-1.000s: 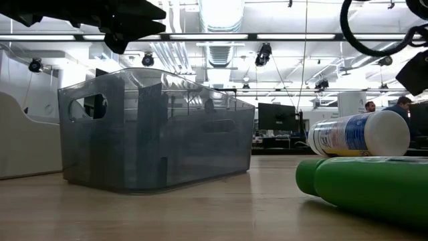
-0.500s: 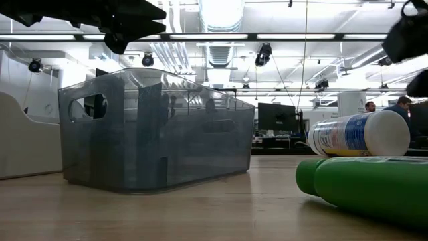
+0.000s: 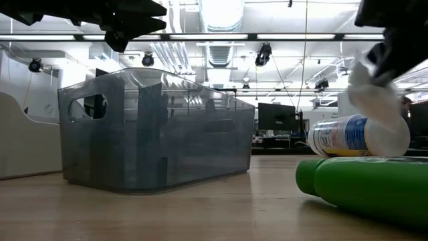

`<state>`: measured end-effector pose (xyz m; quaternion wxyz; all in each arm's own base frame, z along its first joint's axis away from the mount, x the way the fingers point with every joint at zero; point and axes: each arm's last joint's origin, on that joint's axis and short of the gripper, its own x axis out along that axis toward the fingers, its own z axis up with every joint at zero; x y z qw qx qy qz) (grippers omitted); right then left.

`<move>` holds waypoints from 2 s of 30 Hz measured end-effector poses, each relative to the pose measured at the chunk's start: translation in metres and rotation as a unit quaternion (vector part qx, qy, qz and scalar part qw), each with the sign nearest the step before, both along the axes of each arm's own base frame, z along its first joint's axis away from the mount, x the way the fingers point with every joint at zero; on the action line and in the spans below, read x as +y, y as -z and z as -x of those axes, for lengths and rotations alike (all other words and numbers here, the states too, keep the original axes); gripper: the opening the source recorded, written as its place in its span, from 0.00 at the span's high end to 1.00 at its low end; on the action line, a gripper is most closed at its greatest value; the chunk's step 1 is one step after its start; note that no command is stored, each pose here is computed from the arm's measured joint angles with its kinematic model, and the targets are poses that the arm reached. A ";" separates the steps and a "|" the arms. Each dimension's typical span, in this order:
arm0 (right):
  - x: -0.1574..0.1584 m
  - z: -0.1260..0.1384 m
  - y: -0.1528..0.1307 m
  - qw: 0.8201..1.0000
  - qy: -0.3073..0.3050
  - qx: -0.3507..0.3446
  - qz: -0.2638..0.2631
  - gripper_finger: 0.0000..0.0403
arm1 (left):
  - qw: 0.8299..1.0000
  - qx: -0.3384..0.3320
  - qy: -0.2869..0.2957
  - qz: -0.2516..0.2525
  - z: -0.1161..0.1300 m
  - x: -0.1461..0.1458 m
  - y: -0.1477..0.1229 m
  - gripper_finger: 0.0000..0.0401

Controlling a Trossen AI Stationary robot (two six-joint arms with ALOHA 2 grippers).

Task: Pick & Place Travel size toiletries
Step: Put the cotton pack into the white bin

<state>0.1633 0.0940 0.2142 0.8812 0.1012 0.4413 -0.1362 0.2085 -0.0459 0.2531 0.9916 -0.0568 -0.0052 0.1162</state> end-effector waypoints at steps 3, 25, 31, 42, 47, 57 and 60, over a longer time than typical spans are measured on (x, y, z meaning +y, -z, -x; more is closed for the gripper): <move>-0.003 -0.001 -0.002 0.998 0.020 -0.030 0.043 0.95 | 1.000 0.000 0.000 0.000 0.000 0.000 0.000 0.54; -0.017 -0.021 -0.019 0.959 0.144 -0.189 0.157 0.95 | 1.000 0.019 0.000 0.000 -0.028 -0.008 0.028 0.54; -0.017 -0.028 -0.025 0.955 0.139 -0.213 0.153 0.94 | 1.000 0.009 0.000 0.004 -0.036 -0.010 0.035 0.54; -0.017 -0.034 -0.030 0.949 0.139 -0.246 0.144 0.95 | 1.000 -0.007 0.001 0.007 -0.048 -0.014 0.036 0.55; -0.016 -0.039 -0.032 0.943 0.130 -0.273 0.137 0.95 | 1.000 0.004 0.010 -0.011 -0.065 -0.019 0.030 0.55; -0.019 -0.044 -0.030 0.941 0.110 -0.295 0.123 0.94 | 0.995 0.050 0.014 -0.082 -0.110 -0.033 0.022 0.55; -0.018 -0.044 -0.029 0.945 0.097 -0.293 0.111 0.94 | 0.993 0.052 0.011 -0.101 -0.121 -0.035 0.020 0.55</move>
